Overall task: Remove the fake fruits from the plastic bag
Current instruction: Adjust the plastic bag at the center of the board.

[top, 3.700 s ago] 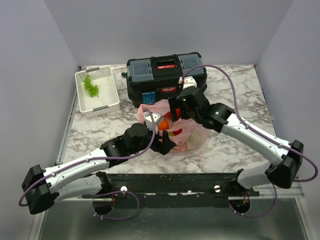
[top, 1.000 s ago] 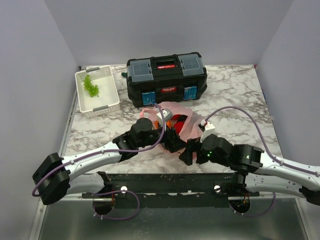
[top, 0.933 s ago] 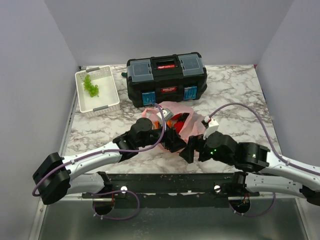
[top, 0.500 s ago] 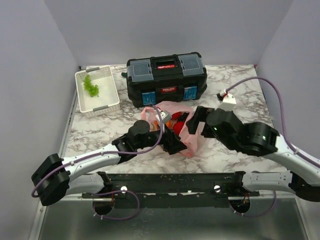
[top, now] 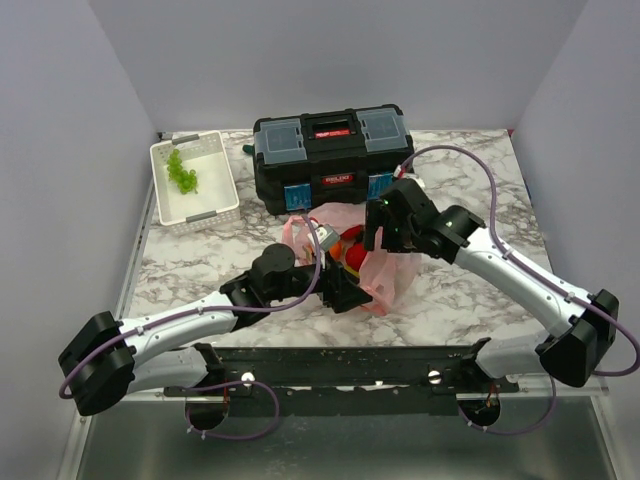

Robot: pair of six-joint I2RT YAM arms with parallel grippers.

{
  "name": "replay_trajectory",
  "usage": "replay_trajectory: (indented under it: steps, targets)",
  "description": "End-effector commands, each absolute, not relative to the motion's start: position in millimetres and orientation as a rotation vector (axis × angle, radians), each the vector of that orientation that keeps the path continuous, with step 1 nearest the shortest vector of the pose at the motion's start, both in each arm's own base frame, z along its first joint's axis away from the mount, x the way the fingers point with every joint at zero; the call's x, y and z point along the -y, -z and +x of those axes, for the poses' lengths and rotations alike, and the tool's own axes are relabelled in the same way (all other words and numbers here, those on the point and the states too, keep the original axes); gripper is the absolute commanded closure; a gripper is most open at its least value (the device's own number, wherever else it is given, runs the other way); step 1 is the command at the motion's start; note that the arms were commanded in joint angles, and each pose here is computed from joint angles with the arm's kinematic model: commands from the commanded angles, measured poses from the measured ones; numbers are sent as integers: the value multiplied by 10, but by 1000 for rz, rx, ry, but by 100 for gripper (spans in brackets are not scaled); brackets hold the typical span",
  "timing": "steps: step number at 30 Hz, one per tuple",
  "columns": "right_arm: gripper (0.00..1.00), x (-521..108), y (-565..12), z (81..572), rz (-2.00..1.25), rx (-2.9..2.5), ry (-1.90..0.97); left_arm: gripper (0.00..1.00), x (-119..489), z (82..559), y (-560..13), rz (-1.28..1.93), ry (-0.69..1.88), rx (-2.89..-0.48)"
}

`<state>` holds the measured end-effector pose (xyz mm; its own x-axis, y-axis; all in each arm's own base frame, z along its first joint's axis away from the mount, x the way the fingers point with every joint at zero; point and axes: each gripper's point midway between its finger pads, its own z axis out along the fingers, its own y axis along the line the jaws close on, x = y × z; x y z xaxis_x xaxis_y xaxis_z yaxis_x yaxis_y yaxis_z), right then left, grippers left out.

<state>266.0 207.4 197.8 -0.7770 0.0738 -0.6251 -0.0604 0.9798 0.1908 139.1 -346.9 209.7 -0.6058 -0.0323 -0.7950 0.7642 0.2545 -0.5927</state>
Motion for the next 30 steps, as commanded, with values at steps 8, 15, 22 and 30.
replay_trajectory:
  steps: [8, 15, 22, 30]
  targets:
    - [0, -2377, -1589, 2519, -273, -2508, -234, 28, 3565, 1318, -2367, 763, 1475, -1748]
    - [15, -2295, -1440, 2691, -184, -2505, -61, 28, 3535, 1329, -2356, 751, 1459, -1751]
    - [78, -2147, -1657, 2617, -160, -2418, -113, 25, 3434, 1349, -2272, 722, 1403, -1787]
    - [99, -2056, -1880, 2458, -243, -2317, -234, 22, 3300, 1417, -2139, 738, 1279, -1808]
